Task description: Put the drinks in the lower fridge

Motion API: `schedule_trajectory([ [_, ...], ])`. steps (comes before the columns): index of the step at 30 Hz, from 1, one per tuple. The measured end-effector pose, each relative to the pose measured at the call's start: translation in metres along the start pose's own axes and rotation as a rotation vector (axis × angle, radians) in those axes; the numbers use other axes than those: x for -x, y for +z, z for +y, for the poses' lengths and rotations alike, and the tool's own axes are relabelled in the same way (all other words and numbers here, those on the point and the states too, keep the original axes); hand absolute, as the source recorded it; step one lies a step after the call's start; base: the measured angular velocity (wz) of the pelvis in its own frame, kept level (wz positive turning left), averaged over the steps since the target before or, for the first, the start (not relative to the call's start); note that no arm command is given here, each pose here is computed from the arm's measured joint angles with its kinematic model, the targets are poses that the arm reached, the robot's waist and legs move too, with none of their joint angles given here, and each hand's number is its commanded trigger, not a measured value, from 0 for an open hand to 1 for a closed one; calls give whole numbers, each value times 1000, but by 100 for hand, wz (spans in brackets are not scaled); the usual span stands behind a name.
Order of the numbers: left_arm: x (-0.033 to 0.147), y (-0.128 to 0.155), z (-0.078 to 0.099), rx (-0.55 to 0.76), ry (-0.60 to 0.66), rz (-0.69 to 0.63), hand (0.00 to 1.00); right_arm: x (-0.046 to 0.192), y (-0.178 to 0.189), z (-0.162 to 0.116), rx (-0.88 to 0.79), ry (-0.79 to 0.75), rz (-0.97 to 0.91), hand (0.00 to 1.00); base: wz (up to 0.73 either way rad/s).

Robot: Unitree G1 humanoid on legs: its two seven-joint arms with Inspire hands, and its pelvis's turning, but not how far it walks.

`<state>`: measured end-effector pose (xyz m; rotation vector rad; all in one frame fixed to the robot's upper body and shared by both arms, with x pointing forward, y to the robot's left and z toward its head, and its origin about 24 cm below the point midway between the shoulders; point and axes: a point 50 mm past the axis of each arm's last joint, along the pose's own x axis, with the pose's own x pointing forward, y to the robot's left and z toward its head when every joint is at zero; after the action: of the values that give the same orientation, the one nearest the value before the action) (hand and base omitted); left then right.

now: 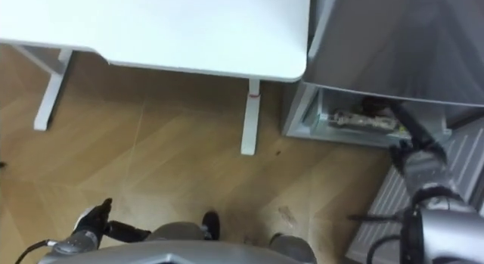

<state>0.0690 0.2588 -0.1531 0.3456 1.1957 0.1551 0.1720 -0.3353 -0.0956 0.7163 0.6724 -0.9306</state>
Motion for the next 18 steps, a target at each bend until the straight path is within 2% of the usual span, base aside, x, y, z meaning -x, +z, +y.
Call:
schedule_trajectory([
  [5,3,-14,1,14,11,32,0,5,-28,-38,144,-73,69,0,-4],
  [11,6,-20,-3,-3,8,41,0,15,-63,-66,213,-104,164,0,-11],
  [18,5,-14,-10,34,-1,18,0,24,-97,-75,205,-105,255,0,-1],
])
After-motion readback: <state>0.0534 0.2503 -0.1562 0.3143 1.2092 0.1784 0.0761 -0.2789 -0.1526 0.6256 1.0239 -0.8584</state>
